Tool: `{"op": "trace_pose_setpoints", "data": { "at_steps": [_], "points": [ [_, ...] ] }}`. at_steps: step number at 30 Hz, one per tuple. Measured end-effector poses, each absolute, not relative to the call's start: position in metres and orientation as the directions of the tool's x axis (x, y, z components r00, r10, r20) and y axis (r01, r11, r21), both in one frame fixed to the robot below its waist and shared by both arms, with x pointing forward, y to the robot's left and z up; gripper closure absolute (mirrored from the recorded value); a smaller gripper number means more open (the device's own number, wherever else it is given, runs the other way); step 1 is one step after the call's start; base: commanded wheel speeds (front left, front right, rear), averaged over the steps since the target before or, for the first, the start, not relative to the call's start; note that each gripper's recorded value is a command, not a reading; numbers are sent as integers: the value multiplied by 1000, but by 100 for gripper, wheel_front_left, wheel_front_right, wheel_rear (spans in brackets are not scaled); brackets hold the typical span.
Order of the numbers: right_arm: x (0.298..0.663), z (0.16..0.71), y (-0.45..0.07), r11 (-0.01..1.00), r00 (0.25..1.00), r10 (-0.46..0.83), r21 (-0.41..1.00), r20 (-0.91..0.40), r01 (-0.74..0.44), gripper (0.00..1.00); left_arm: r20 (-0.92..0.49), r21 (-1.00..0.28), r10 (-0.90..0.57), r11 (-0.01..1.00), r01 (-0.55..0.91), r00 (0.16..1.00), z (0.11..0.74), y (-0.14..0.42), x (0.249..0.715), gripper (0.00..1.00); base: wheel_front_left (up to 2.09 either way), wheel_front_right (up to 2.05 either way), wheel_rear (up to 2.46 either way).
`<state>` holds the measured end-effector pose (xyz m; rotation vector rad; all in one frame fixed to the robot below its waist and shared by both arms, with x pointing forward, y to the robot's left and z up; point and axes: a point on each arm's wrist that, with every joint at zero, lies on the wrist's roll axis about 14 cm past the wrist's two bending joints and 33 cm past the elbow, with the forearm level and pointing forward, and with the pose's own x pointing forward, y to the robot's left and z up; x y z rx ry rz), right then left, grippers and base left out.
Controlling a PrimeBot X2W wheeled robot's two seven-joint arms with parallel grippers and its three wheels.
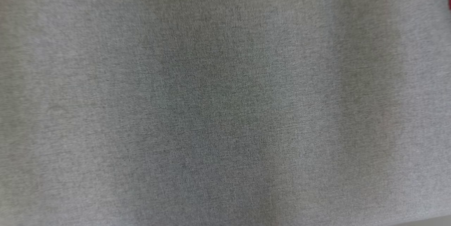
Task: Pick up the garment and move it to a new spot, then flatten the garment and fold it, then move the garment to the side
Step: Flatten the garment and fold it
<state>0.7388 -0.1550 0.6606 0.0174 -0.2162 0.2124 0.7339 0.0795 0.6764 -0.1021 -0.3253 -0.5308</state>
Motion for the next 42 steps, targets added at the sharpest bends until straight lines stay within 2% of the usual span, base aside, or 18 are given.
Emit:
{"op": "trace_pose_setpoints", "data": {
  "at_steps": [5, 10, 19, 29, 30, 42],
  "points": [
    [715, 633, -143, 965, 950, 252, 28, 185, -262, 100, 261, -30, -493, 855, 518, 830, 638, 93, 711, 100, 0, 0, 0],
    [680, 588, -146, 955, 956, 272, 88, 112, -282, 100, 222, -103, -503, 839, 534, 835, 609, 99, 678, 100, 0, 0, 0],
    [589, 518, -164, 943, 953, 301, 159, -26, -293, 100, 164, -190, -476, 844, 501, 864, 558, 99, 586, 100, 0, 0, 0],
    [472, 466, -189, 940, 939, 288, 242, -186, -240, 100, 32, -263, -489, 837, 479, 872, 503, 82, 466, 100, 0, 0, 0],
    [472, 466, -189, 940, 939, 288, 242, -186, -240, 100, 32, -263, -489, 837, 479, 872, 503, 82, 466, 100, 0, 0, 0],
    [364, 428, -208, 950, 920, 231, 278, -317, -142, 100, -88, -336, -465, 847, 413, 881, 460, 78, 367, 100, 0, 0, 0]
  ]
}}
